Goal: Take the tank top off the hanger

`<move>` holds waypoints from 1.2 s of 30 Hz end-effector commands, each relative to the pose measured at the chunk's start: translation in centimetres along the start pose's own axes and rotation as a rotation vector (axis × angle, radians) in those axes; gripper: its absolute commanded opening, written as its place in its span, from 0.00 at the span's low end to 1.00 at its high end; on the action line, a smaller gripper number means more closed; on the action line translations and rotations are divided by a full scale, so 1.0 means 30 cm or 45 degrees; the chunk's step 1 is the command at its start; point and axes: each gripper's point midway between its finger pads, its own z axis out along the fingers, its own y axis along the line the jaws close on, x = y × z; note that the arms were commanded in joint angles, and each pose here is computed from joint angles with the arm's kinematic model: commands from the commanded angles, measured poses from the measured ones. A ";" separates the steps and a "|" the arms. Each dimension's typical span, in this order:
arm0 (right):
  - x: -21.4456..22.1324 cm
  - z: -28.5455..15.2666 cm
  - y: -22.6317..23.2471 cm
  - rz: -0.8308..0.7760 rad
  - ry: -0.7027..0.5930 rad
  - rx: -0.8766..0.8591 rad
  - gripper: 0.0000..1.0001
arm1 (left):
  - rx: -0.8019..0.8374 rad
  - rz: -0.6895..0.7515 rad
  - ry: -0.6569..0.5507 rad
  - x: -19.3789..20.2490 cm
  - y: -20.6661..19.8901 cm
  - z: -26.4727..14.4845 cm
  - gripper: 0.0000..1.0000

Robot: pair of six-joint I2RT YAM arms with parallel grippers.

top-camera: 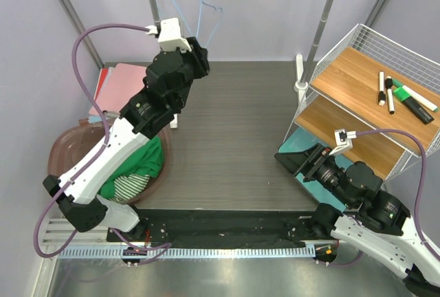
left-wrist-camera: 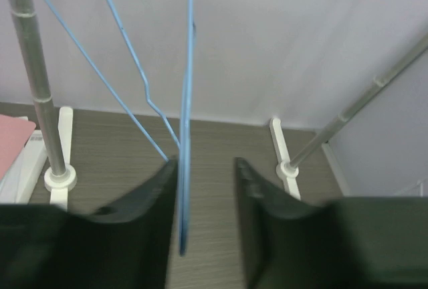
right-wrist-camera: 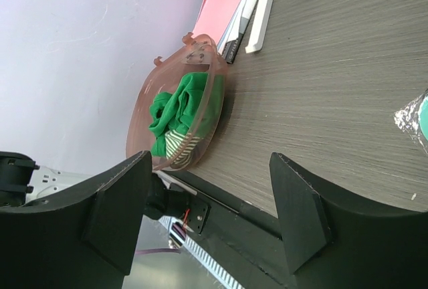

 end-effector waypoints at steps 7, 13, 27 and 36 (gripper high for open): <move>-0.005 0.007 0.008 0.008 -0.022 -0.024 0.77 | 0.306 -0.149 0.179 0.064 -0.052 -0.181 0.75; 0.027 0.040 0.026 -0.115 0.037 -0.070 0.78 | 0.536 -0.181 0.354 0.168 -0.097 -0.306 0.81; 0.264 0.192 0.085 -0.192 0.319 -0.367 0.79 | 0.785 -0.307 0.700 0.597 0.017 -0.601 0.82; 0.360 0.264 0.026 -0.064 0.302 -0.440 0.80 | 0.738 -0.517 0.757 0.804 0.148 -0.718 0.82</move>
